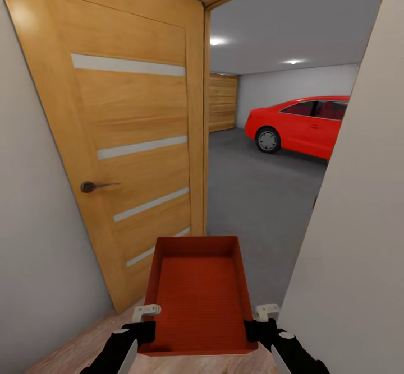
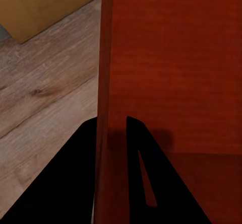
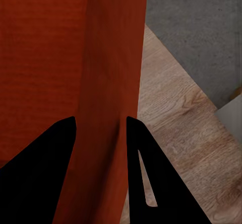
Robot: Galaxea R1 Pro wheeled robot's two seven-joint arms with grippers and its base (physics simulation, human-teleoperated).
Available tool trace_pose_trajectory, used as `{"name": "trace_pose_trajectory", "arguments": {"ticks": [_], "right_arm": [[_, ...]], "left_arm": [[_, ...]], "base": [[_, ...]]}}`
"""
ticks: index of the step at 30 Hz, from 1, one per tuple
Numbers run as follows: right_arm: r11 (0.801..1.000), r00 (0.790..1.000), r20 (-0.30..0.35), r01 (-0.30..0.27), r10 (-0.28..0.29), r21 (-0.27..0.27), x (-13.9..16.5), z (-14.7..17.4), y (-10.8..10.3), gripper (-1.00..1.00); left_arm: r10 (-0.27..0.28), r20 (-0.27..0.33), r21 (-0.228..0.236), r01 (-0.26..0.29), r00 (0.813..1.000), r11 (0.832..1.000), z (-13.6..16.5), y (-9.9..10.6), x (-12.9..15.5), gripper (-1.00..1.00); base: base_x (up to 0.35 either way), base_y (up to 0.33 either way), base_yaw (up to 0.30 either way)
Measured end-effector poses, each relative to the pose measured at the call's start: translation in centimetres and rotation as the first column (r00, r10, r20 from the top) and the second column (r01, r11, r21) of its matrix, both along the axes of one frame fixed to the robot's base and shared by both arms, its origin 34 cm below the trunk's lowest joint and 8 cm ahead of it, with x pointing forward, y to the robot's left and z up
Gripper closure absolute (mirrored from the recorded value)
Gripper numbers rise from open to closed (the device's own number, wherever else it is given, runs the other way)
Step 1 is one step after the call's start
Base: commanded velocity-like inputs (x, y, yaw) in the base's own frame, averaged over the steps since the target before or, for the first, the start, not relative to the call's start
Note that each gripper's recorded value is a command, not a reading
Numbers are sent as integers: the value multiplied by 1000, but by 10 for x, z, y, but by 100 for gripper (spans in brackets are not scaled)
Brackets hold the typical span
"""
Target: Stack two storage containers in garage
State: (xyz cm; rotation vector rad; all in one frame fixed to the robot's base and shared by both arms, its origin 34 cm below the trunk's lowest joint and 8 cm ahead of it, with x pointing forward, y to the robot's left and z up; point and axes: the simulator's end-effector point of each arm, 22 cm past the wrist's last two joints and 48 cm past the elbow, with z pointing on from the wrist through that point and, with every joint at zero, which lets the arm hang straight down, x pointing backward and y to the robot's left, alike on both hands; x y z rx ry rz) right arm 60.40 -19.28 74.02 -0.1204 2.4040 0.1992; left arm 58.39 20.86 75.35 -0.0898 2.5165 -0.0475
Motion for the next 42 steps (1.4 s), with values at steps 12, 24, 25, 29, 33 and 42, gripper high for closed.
{"name": "trace_pose_trajectory", "arguments": {"ticks": [12, 24, 25, 29, 33, 42], "right_arm": [[1000, 1000, 0, 0, 0, 0, 0, 0, 0, 100], [1000, 1000, 0, 0, 0, 0, 0, 0, 0, 100], [1000, 1000, 0, 0, 0, 0, 0, 0, 0, 100], [1000, 1000, -1, 0, 0, -1, 1, 0, 0, 100], [1000, 1000, -1, 0, 0, 0, 0, 0, 0, 100], [1000, 1000, -1, 0, 0, 0, 0, 0, 0, 100]], "left_arm": [[0, 0, 0, 0, 1000, 1000, 0, 0, 0, 100], [0, 0, 0, 0, 1000, 1000, 0, 0, 0, 100], [0, 0, 0, 0, 1000, 1000, 0, 0, 0, 100], [0, 0, -1, 0, 1000, 1000, 0, 0, 0, 100], [1, -1, -1, -1, 1000, 1000, 0, 0, 0, 100], [0, -1, 0, 0, 1000, 1000, 0, 0, 0, 100]], "base": [[244, 186, -150], [229, 169, -150], [100, 62, -150], [23, 14, -150], [1, 0, -152], [0, 0, -155]]}}
